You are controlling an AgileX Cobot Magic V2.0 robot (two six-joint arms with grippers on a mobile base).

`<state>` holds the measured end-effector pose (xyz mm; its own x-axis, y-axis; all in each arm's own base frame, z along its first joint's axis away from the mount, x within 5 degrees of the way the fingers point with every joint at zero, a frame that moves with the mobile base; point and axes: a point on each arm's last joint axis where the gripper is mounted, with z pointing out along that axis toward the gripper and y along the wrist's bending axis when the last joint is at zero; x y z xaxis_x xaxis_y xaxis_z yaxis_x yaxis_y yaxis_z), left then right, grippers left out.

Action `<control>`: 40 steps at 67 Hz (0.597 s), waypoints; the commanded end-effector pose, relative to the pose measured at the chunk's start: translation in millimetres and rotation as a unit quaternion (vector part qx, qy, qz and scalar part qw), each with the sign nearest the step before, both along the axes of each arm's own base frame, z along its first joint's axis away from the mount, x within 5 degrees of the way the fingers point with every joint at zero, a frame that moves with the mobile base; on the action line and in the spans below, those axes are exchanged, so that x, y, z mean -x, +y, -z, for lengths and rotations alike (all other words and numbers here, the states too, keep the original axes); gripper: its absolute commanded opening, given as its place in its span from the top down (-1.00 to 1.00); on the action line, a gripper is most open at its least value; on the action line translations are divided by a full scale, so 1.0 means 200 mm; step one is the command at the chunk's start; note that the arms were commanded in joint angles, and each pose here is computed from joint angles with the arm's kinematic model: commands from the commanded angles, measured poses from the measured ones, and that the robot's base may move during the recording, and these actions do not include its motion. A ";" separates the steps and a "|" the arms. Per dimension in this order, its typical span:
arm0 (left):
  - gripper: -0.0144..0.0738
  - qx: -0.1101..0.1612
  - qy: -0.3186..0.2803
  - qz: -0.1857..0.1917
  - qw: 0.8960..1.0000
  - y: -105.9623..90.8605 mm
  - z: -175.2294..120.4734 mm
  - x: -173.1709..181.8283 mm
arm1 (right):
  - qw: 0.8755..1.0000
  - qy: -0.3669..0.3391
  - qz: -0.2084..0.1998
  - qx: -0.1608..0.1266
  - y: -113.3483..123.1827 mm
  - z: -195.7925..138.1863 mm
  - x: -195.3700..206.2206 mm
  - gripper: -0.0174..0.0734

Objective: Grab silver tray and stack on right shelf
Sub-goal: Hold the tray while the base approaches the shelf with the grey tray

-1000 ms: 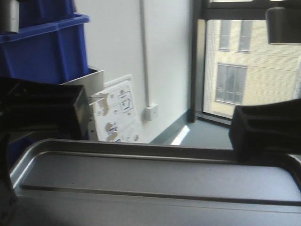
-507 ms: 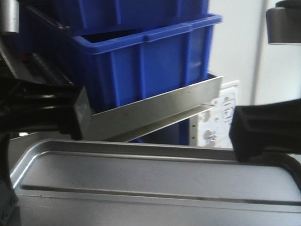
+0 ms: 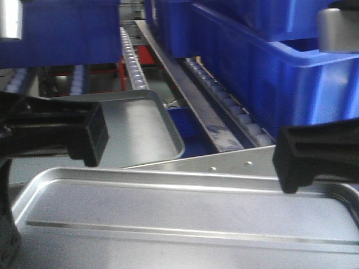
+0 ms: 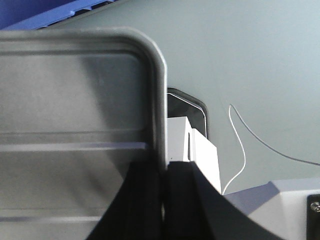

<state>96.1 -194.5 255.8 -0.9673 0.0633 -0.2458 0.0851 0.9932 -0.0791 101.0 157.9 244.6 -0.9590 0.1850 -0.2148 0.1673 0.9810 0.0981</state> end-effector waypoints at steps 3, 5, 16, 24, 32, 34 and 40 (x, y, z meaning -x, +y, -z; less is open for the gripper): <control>0.90 -0.121 0.002 -0.026 0.992 0.13 -0.04 0.01 | 0.995 0.013 0.018 0.100 -0.11 -0.04 0.01 0.46; 0.90 -0.121 0.002 -0.026 0.992 0.13 -0.04 0.01 | 0.995 0.013 0.018 0.100 -0.11 -0.04 0.01 0.46; 0.90 -0.121 0.002 -0.026 0.992 0.13 -0.04 0.01 | 0.995 0.013 0.018 0.100 -0.11 -0.04 0.01 0.46; 0.90 -0.121 0.002 -0.026 0.992 0.13 -0.04 0.01 | 0.995 0.013 0.018 0.100 -0.11 -0.04 0.01 0.46; 0.90 -0.121 0.002 -0.026 0.992 0.13 -0.04 0.01 | 0.995 0.013 0.018 0.100 -0.11 -0.04 0.01 0.46; 0.90 -0.121 0.002 -0.026 0.992 0.13 -0.04 0.01 | 0.995 0.013 0.018 0.100 -0.11 -0.04 0.01 0.46; 0.90 -0.121 0.002 -0.026 0.992 0.13 -0.04 0.01 | 0.995 0.013 0.018 0.100 -0.11 -0.04 0.01 0.46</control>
